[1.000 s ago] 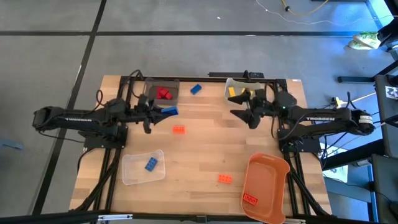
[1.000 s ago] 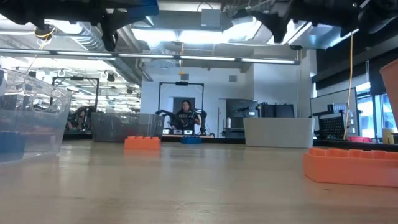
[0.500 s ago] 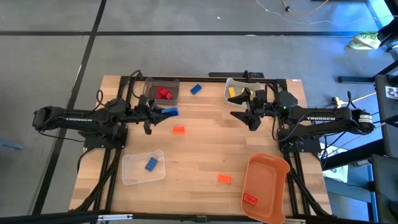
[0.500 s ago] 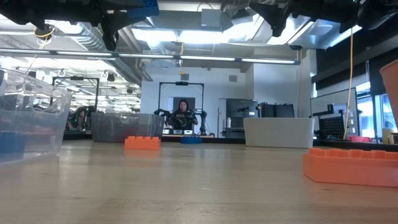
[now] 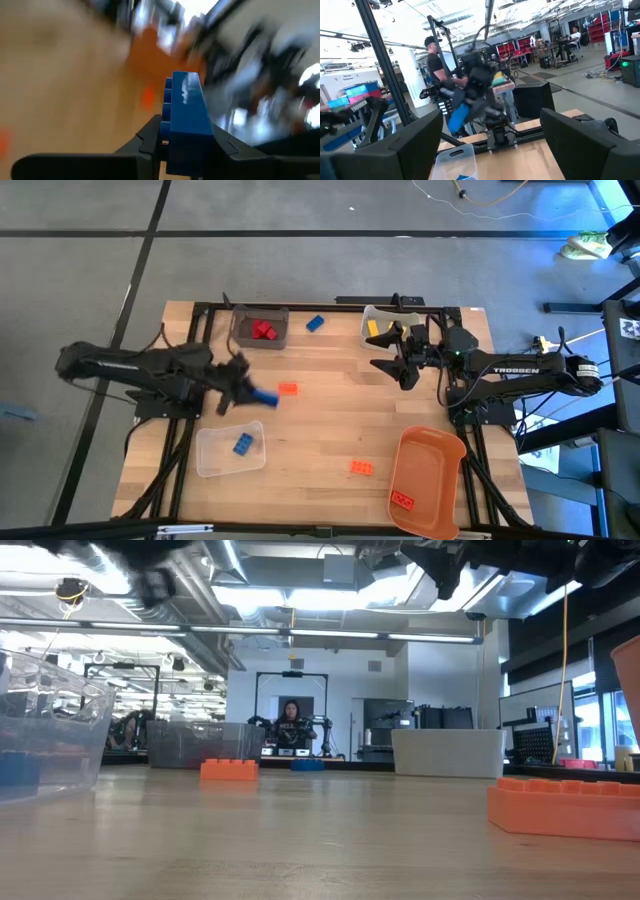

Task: Sort & place blocks by color
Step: Put the bottom blue game piece into the transparent bin, then put the blue game piece into the transparent bin

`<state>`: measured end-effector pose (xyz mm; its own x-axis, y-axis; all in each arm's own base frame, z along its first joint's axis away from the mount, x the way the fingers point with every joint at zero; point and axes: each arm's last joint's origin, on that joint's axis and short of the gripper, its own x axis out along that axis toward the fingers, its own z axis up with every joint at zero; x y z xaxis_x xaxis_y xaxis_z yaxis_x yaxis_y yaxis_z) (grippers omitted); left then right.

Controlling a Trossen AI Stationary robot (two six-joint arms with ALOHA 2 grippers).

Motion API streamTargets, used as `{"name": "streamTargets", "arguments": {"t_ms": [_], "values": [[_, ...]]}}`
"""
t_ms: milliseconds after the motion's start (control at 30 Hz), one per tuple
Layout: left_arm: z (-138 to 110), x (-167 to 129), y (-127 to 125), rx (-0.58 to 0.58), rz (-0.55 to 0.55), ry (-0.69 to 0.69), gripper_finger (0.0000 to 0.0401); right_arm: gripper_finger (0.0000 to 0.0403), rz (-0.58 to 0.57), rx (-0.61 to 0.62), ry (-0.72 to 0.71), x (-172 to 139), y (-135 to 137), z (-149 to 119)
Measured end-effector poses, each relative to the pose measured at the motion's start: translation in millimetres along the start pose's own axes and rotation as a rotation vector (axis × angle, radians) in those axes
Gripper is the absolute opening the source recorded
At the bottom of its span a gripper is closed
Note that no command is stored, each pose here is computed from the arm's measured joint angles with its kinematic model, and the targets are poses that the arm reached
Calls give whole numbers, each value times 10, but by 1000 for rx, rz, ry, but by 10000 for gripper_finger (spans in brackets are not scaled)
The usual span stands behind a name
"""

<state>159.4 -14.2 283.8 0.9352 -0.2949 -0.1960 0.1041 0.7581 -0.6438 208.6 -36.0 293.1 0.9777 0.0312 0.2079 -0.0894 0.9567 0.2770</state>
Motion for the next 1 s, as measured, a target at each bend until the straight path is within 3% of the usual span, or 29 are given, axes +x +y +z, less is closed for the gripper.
{"name": "streamTargets", "arguments": {"t_ms": [200, 367, 467, 633, 833, 1000], "values": [[-255, -116, -413, -42, 276, 614, 80, 335, -19, 14, 55, -2, -18, -54], [-536, -11, -676, 4, 272, 827, 80, 335, -31, 22, 90, -4, -30, -89], [-715, 97, -736, 67, 313, 883, 85, 335, -33, 23, 94, -5, -31, -93], [-866, 264, -697, 115, 435, 902, 161, 335, -33, 23, 94, -5, -31, -93], [-861, 332, -630, 79, 472, 926, 234, 335, -33, 23, 95, -5, -32, -94], [-772, 296, -610, 50, 454, 901, 263, 335, -34, 41, 95, -5, -31, -94]]}}
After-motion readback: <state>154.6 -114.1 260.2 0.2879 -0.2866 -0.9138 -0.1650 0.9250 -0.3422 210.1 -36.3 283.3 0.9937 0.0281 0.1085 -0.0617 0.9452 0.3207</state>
